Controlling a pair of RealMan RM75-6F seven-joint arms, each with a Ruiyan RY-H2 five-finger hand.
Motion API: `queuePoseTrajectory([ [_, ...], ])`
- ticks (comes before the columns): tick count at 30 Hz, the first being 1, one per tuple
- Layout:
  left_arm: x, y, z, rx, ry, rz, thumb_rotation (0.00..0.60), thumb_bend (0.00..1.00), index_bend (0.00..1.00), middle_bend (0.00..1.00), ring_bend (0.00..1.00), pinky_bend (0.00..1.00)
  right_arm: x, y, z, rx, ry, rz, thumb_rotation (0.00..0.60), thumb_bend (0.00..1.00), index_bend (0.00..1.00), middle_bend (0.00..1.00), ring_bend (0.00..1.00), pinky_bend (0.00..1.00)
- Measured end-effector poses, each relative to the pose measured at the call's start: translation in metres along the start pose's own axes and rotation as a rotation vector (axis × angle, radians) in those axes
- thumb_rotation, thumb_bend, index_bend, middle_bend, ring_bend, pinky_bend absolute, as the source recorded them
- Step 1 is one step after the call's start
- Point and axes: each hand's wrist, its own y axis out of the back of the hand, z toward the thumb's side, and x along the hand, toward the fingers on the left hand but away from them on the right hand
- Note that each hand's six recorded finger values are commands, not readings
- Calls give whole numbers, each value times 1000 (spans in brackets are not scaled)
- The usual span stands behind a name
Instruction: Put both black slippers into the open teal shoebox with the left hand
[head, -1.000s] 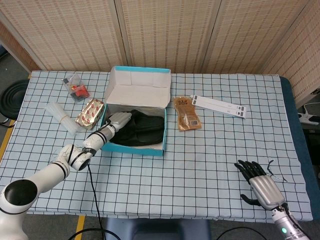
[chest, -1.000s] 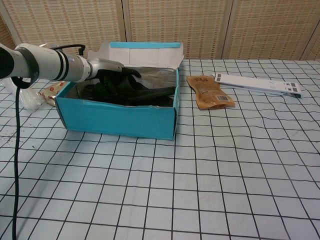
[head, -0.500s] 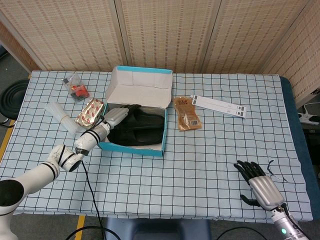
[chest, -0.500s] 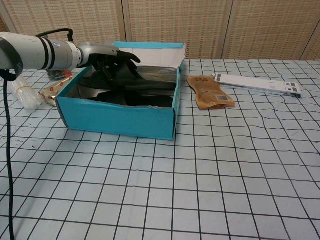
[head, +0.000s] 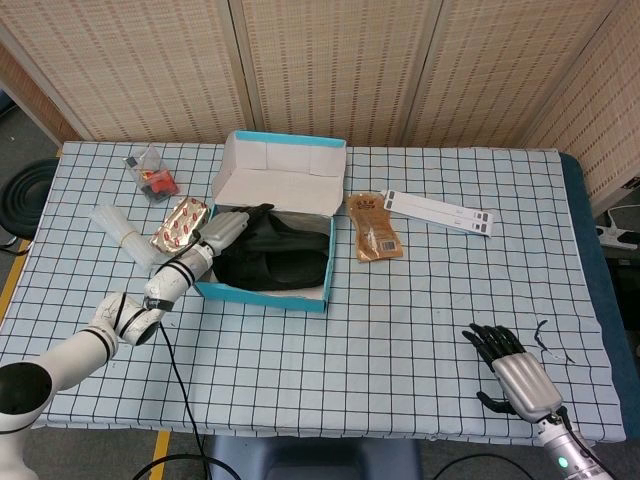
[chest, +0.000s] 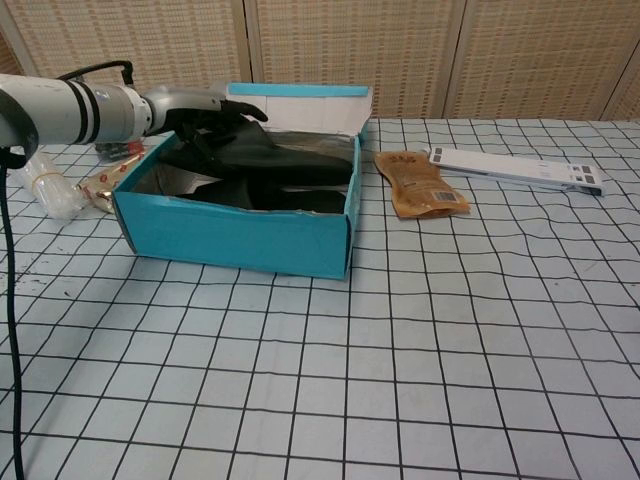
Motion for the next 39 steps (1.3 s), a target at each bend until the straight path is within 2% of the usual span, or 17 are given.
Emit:
queuePoseTrajectory([
  [2, -3, 5, 4, -20, -28, 27, 600, 340, 0, 0, 0, 30, 0, 0, 0, 0, 1, 0, 600, 151, 0, 0, 0, 0],
  [8, -15, 9, 10, -74, -67, 34, 600, 338, 0, 0, 0, 28, 1, 1, 1, -3, 4, -3, 600, 151, 0, 0, 0, 0],
  [12, -19, 15, 12, -85, -93, 73, 600, 341, 0, 0, 0, 27, 2, 0, 3, -1, 11, 0, 600, 151, 0, 0, 0, 0],
  [22, -9, 1, 4, -31, -59, 77, 600, 346, 0, 14, 8, 25, 2, 2, 2, -7, 12, -6, 600, 151, 0, 0, 0, 0],
  [33, -2, -8, -3, 72, -43, 113, 600, 348, 292, 348, 235, 286, 1, 2, 1, -6, 14, -1, 600, 151, 0, 0, 0, 0],
  [39, 3, -17, -11, 81, -17, 119, 600, 375, 401, 455, 327, 378, 1, 2, 1, -6, 15, -2, 600, 151, 0, 0, 0, 0],
])
